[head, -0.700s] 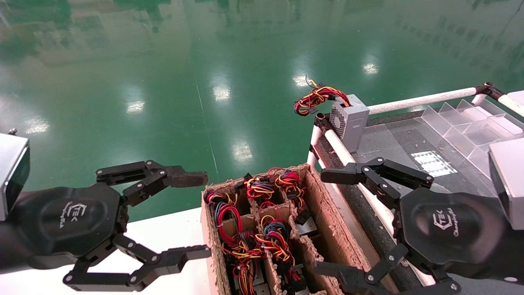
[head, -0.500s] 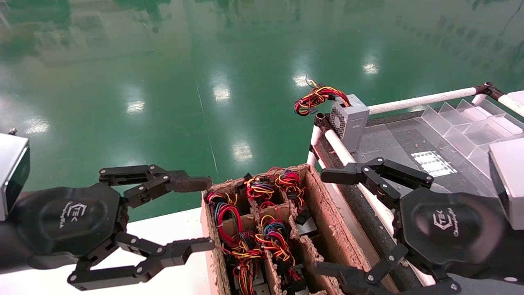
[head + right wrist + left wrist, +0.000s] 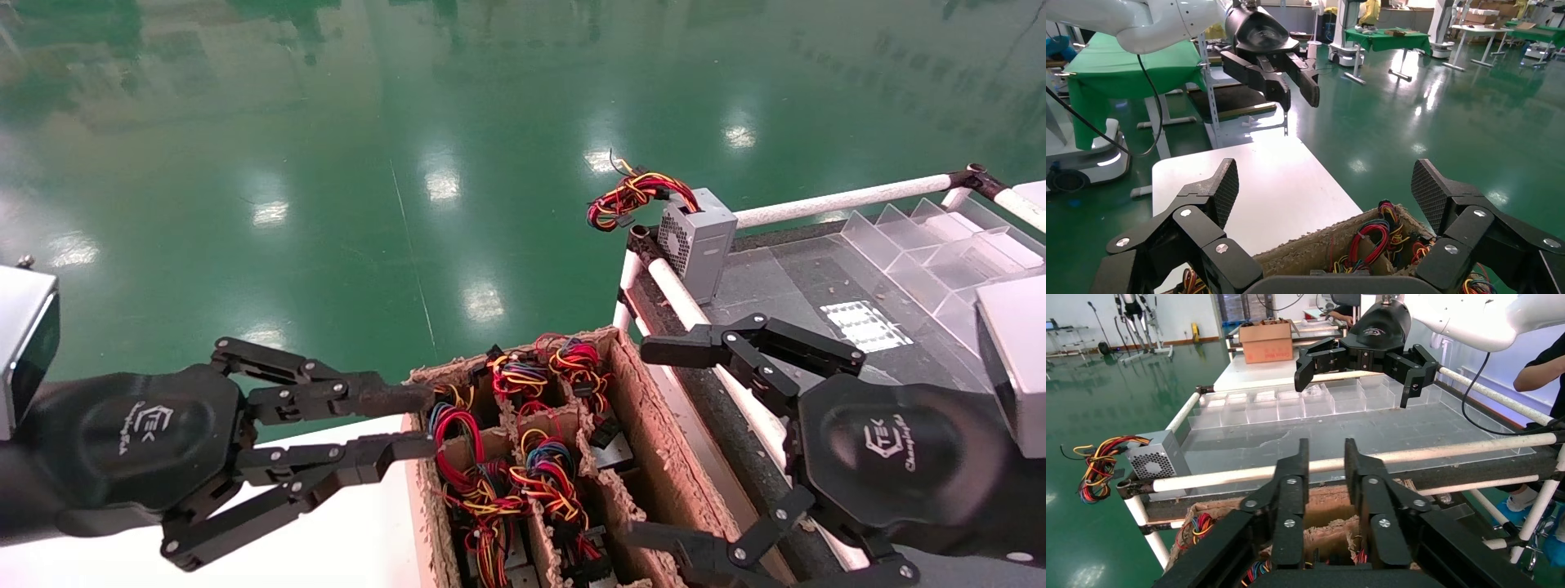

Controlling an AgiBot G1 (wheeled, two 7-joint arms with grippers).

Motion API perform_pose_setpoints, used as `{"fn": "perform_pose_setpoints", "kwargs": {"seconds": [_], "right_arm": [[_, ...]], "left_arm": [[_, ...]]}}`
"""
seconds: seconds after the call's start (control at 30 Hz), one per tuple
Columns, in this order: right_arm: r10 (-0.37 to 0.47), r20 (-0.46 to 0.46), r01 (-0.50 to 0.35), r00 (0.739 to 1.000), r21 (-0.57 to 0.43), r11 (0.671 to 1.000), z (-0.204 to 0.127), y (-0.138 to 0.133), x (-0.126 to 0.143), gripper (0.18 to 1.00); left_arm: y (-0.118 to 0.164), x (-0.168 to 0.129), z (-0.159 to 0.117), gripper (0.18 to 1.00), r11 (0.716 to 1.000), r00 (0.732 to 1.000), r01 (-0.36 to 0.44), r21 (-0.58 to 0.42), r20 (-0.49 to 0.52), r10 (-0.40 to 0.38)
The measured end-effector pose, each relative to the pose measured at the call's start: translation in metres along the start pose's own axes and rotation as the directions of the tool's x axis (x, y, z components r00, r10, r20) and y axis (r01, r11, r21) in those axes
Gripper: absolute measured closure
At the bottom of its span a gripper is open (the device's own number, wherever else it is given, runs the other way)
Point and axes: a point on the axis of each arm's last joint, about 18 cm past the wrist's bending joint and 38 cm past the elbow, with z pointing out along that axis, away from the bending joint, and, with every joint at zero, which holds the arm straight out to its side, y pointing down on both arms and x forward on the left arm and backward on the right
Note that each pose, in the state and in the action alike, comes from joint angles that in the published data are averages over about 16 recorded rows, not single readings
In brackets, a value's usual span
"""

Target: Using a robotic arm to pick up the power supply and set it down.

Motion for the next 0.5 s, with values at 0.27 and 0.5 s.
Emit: {"fn": "perform_pose_setpoints", "kwargs": {"seconds": [0.27,0.5], "right_arm": [[0.000,0.000,0.000,1.000,0.000,1.000,0.0000,0.0000,0.0000,0.178],[0.000,0.000,0.000,1.000,0.000,1.000,0.0000,0.0000,-0.0001,0.178]], "left_arm": [[0.0000,0.0000,0.0000,0.899,1.000,1.000,0.000,0.000,0.000,0.000],[0.0000,0.0000,0.0000,0.967,1.000,1.000,0.000,0.000,0.000,0.000]]}}
